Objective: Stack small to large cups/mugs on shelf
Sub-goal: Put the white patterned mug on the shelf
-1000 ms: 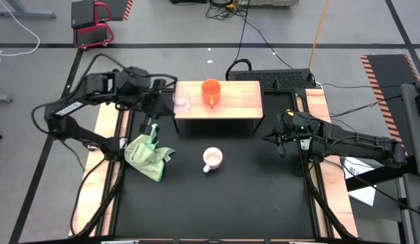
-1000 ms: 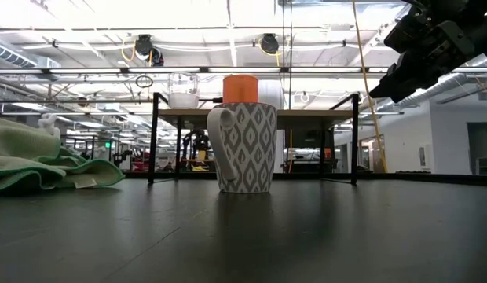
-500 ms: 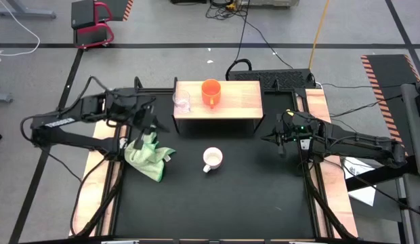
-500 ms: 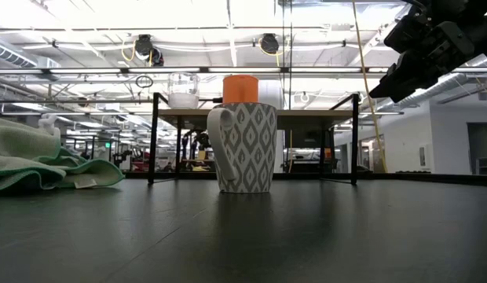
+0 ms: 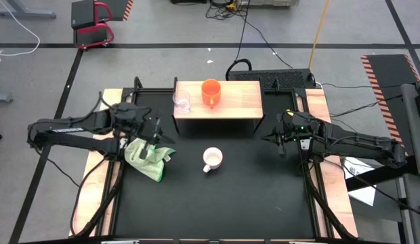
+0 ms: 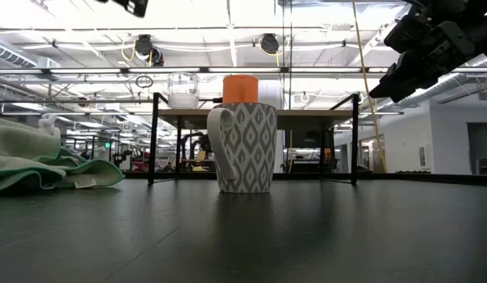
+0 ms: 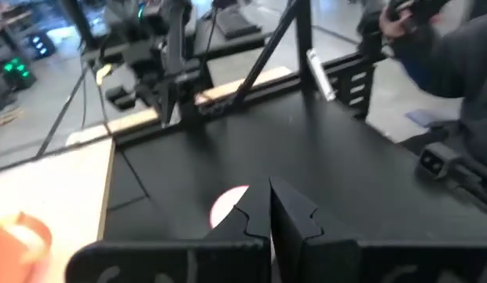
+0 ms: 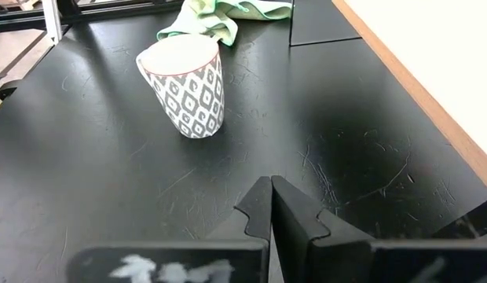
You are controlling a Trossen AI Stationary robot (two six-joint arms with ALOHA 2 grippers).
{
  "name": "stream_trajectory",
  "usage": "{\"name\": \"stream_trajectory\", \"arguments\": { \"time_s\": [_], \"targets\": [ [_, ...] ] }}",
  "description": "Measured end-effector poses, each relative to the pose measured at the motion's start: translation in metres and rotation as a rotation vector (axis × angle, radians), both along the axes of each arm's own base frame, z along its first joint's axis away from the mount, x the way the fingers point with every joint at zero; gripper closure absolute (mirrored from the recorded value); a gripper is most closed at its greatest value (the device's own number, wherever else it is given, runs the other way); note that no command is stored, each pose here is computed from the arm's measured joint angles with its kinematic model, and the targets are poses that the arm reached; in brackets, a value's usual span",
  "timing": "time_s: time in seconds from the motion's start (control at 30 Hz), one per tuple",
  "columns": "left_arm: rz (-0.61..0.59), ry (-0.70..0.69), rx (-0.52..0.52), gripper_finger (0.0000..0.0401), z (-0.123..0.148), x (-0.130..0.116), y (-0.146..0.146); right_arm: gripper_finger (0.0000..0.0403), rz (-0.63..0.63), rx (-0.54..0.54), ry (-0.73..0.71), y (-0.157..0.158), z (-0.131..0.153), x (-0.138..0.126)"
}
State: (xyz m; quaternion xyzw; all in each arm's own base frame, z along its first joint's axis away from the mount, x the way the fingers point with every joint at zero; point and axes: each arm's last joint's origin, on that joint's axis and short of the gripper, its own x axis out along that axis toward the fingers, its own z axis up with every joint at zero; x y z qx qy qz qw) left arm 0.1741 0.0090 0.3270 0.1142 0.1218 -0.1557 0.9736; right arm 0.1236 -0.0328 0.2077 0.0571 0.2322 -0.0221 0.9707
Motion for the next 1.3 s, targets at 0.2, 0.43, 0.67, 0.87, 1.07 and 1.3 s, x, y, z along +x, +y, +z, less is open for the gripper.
{"name": "stream_trajectory", "arguments": {
  "time_s": [0.2,0.43,0.67,0.87,1.07,1.3],
  "targets": [
    [0.147,-0.037,-0.014,0.0401,-0.03,0.008,-0.005,0.0403,-0.002,0.005,0.001,0.0,0.0,0.0],
    [0.07,-0.064,0.085,0.0401,-0.063,0.005,-0.015,0.0403,-0.002,0.004,0.001,0.0,0.0,0.0],
    [0.124,-0.149,0.087,0.0401,-0.065,-0.021,-0.01,0.0403,-0.002,0.004,0.001,0.0,0.0,0.0],
    [0.124,-0.206,0.059,0.0401,-0.075,-0.041,-0.011,0.0403,-0.002,0.004,0.001,0.0,0.0,0.0],
    [0.083,-0.232,0.036,0.0401,-0.096,-0.046,-0.012,0.0403,0.001,-0.001,0.0,0.0,0.0,0.0],
    [0.066,-0.252,0.028,0.0401,-0.116,-0.052,-0.013,0.0403,0.002,-0.003,0.001,0.0,0.0,0.0]
  ]
}}
